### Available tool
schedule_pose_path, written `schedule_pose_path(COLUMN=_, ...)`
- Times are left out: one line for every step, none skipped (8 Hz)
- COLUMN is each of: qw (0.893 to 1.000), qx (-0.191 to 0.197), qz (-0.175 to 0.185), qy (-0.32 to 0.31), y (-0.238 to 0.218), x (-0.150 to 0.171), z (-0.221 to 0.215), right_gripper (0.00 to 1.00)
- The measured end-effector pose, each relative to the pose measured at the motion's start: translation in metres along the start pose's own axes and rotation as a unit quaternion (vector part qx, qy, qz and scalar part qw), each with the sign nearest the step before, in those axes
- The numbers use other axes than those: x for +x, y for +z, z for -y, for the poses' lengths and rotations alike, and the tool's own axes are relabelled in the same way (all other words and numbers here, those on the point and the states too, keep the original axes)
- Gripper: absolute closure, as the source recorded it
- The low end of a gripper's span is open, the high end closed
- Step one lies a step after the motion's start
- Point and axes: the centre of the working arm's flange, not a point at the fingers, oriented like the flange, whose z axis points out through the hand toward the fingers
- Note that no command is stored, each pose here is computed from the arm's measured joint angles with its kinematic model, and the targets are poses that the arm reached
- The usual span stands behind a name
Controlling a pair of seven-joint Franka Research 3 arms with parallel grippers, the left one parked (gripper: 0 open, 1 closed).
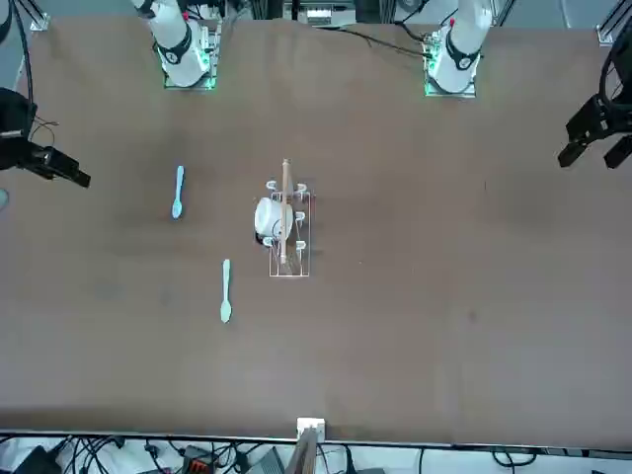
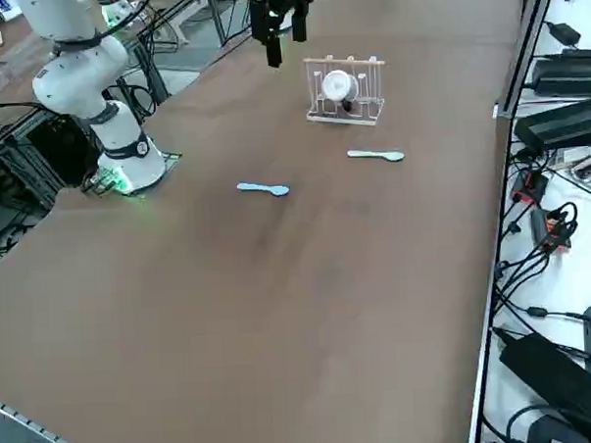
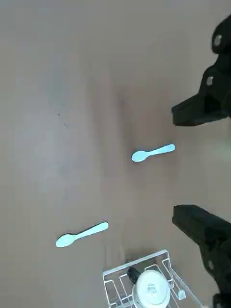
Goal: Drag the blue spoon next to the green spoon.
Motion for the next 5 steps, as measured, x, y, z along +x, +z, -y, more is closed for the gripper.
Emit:
schedule_pose_path(qw=1.0, qx=0.0, qz=0.0, qy=0.0, y=0.0002, x=0.0001, z=-0.0001, right_gripper=0.0)
schedule_pose_path(qw=1.0, qx=0.0, qz=0.0, qy=0.001, y=0.0002, x=0.0001, z=-0.0002, right_gripper=0.0)
schedule_pose_path(qw=1.0, qx=0.002, qz=0.001, qy=0.001, y=0.0005, x=0.0002, z=-0.0005, right_gripper=0.0)
schedule_pose_path(qw=1.0, qx=0.002, qz=0.004, qy=0.001, y=0.0021, x=0.0005, z=0.0001, right_gripper=0.0)
schedule_pose_path(qw=1.0, qx=0.001, qz=0.012, qy=-0.001, y=0.0073, x=0.0009, z=0.0022, right_gripper=0.0)
